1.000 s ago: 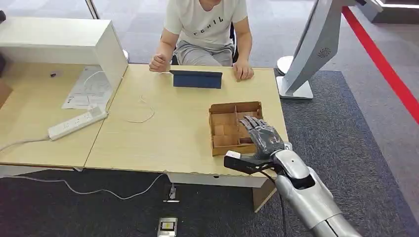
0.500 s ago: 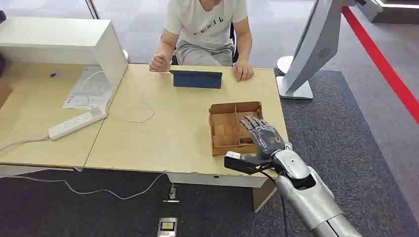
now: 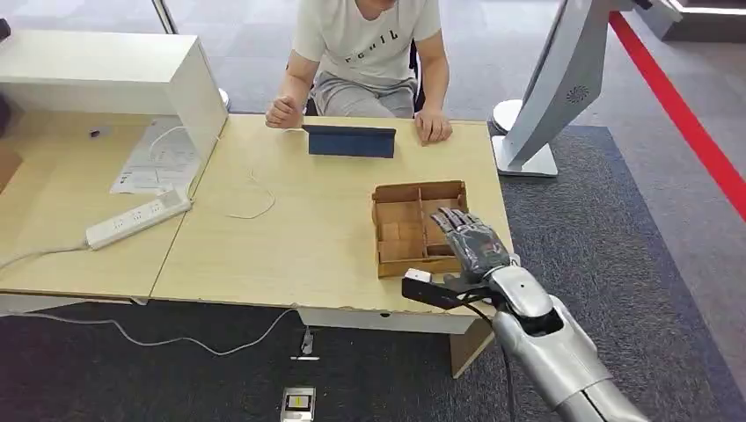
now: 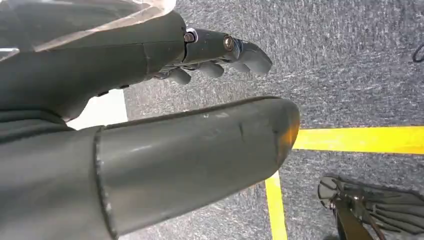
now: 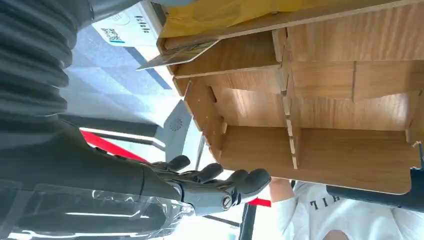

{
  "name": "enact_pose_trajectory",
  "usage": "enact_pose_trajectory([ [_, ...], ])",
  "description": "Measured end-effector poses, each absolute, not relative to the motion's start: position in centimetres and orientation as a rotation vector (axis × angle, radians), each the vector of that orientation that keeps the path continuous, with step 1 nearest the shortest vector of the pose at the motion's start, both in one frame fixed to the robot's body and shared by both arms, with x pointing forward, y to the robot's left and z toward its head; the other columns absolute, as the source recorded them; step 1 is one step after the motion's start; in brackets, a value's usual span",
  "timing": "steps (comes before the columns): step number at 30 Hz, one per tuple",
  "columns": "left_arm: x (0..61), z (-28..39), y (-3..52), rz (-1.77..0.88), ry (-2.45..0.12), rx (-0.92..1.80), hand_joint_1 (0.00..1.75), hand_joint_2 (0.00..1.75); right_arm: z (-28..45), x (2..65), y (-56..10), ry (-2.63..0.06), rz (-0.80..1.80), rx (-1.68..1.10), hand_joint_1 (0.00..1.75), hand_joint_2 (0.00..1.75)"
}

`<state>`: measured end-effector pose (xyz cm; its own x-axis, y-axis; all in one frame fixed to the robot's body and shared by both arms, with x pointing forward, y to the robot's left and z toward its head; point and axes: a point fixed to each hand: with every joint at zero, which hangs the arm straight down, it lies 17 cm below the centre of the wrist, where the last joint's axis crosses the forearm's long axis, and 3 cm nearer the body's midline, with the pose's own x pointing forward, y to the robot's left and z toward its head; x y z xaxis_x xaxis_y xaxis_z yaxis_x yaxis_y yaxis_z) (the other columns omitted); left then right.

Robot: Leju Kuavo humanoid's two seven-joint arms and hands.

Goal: Pass the card to the sensor for recognition and then transmit it.

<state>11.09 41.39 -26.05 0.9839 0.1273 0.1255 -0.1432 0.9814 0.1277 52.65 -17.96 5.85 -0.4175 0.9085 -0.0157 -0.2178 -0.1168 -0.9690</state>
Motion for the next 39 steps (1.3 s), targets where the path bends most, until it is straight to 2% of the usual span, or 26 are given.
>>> enact_pose_trajectory([
  [39,11.2,-26.0,41.3,0.134,-0.123,0.126,0.0,0.0,3.5,53.4,-22.1,-1.164,1.672,-0.9,0.0,1.75],
])
